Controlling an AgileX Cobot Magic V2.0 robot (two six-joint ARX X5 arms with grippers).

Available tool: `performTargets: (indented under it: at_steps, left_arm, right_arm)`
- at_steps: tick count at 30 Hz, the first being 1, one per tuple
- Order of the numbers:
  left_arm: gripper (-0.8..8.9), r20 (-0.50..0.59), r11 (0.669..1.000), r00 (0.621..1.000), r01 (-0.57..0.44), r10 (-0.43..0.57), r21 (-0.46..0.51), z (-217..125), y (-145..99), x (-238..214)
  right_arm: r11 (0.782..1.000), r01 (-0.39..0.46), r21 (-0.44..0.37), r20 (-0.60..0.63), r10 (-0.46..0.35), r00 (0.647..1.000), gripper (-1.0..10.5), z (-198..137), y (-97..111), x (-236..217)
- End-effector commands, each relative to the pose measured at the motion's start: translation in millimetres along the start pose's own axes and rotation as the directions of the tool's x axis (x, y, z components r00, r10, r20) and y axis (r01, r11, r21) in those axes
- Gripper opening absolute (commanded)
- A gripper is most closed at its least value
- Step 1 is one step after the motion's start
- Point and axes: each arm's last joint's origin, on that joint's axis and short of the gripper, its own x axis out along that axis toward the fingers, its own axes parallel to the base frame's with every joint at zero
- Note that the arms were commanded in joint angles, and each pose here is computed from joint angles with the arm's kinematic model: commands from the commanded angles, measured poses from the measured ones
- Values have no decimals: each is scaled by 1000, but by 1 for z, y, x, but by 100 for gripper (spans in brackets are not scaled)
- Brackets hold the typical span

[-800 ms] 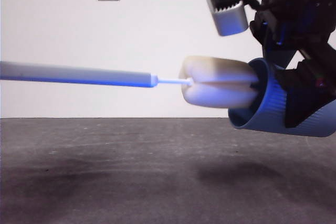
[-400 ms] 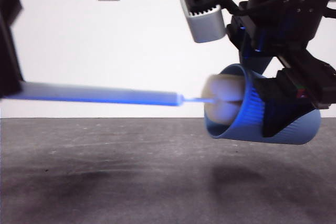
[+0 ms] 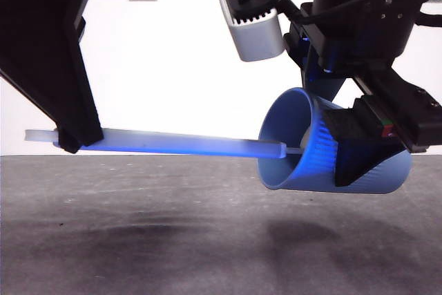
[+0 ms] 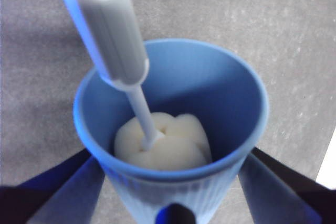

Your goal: Pick up the cup brush,pick up the cup,insert the brush into the cup,clean the cup,put the cup brush back,put the cup back to the fixed position on the table

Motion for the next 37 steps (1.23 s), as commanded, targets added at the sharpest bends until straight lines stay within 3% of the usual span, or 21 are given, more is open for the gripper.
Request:
performTargets:
  at_steps: [1, 8, 18, 37]
  left_arm:
    - [-8, -17, 1000, 1000, -1, 1, -6, -2, -1, 0]
    - [-8, -158, 993, 981, -116, 110, -25, -24, -2, -16]
    - [-8, -184, 993, 978, -108, 99, -38, -49, -9, -46]
    - [-8, -46, 999, 999, 13, -15, -51, 2, 0, 13]
  right_arm:
    - [1000, 2, 2, 14, -2, 1000, -17, 3, 1, 0]
    - [1000, -14, -16, -7, 14, 1000, -17, 1, 3, 0]
    - [1000, -8, -10, 3, 8, 1000, -17, 2, 2, 0]
    - [1000, 1, 3, 28, -1, 1000, -17, 4, 0, -1]
